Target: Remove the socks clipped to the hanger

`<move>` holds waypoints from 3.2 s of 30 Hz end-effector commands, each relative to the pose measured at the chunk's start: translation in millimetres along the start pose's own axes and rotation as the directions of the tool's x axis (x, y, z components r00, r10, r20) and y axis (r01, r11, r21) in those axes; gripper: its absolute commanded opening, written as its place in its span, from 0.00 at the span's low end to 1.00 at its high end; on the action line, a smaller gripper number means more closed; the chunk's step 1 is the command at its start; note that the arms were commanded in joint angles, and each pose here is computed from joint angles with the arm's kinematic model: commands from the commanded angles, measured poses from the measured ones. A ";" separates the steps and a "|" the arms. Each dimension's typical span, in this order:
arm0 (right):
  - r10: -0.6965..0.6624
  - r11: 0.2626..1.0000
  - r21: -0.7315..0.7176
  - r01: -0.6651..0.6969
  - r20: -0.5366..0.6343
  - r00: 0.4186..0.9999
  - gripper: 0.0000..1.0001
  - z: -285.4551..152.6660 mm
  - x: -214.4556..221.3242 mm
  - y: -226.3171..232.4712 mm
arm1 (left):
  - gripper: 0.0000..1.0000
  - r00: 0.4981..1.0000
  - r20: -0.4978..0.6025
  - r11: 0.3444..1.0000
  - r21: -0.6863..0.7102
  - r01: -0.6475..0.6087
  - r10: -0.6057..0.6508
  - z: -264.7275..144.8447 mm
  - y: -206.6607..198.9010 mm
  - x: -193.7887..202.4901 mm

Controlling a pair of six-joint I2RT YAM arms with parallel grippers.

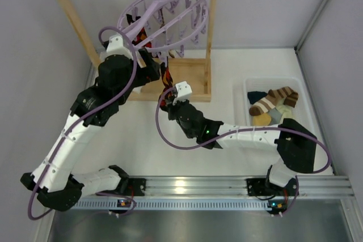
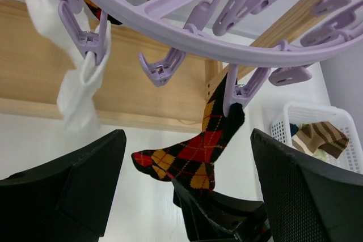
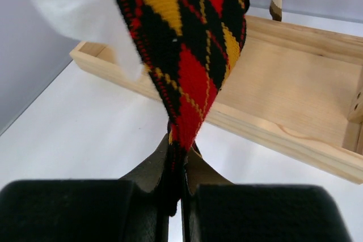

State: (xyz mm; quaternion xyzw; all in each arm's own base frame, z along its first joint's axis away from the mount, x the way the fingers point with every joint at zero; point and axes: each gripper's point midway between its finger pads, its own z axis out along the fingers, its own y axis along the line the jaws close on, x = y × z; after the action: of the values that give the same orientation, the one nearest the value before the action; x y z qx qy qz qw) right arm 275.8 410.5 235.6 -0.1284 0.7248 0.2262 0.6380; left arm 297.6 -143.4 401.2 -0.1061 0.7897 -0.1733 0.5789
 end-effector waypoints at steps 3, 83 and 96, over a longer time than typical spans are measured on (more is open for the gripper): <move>0.083 0.994 -0.070 -0.080 0.054 0.995 0.00 -9.6 -27.2 22.6 | 0.93 1.000 0.003 0.995 0.101 0.028 -0.028 -3.1 -29.8 -12.6; 0.045 0.999 0.006 -0.045 -0.129 0.991 0.00 -79.0 -7.8 -38.3 | 0.32 0.983 0.000 0.979 0.091 -0.182 0.183 46.1 -62.8 -3.6; 0.115 0.908 0.418 -0.031 -0.175 0.978 0.01 -156.7 -63.8 -255.2 | 0.99 0.971 -0.068 0.930 0.309 -0.198 0.229 -1.8 -65.2 25.2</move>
State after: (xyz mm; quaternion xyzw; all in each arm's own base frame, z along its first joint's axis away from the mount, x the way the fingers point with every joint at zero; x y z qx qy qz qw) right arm 276.4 150.7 271.3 0.0136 0.7929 0.1260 0.5960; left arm 315.2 -221.5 382.1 0.0616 0.8167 -0.1896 0.5416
